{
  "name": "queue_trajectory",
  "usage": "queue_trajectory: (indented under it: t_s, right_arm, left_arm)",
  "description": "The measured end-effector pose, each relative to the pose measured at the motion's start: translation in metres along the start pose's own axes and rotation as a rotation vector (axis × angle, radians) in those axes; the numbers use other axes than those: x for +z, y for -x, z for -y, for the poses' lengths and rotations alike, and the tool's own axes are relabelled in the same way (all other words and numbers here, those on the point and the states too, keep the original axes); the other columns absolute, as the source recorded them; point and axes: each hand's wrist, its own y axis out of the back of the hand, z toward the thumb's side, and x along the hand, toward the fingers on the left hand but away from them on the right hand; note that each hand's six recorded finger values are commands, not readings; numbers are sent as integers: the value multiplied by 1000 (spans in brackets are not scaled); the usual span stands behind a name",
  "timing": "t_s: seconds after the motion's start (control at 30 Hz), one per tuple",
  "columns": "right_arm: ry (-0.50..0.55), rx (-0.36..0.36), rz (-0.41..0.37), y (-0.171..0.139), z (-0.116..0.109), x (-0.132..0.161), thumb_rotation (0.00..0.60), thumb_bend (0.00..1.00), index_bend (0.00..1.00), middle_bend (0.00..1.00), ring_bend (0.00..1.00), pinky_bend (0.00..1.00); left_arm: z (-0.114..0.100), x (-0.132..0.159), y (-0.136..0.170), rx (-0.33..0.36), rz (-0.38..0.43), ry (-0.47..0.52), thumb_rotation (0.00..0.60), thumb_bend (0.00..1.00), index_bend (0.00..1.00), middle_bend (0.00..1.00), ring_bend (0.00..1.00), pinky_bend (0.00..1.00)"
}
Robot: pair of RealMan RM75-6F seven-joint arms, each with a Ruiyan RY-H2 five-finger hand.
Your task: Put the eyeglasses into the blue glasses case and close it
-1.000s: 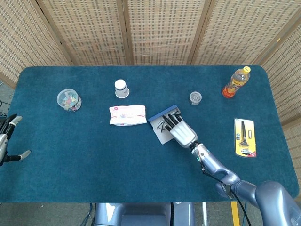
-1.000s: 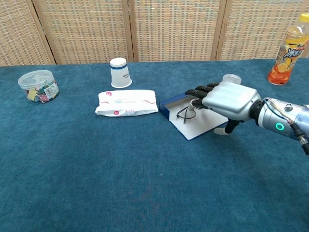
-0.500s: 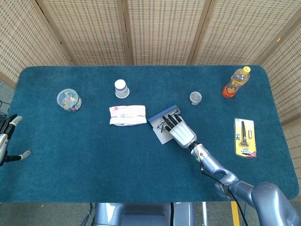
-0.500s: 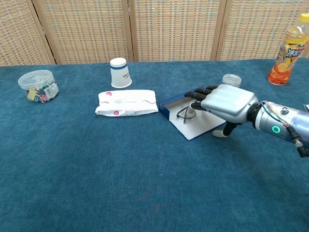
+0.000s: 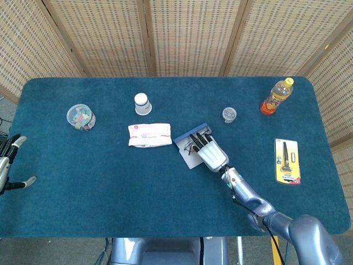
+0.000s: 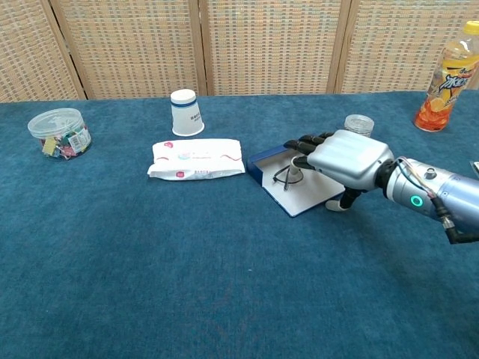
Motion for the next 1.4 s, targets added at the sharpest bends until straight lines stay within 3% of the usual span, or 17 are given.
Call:
queue_trajectory:
  t_s: [0.23,0.63,1.07,1.4]
  right_arm:
    - [36,-21,22,5,-3,0,600,579,252,0,0,179]
    - [53,-34,36,7,-6,-3,600,671,265,0,0,180]
    - [96,-55,76,14,-13,-10,600,665,283,0,0,188]
    - [104,-52,82,19,-13,-11,600,626,397,0,0,199]
  left_arm:
    - [0,-1,0,-1,-2,1,600,119,0,0,0,0]
    - [0,0,0,-2,1,2,600,118,0,0,0,0]
    - [0,-1,-1,-6,0,3,600,117,0,0,0,0]
    - [0,-1,0,-9,0,3,600,118,0,0,0,0]
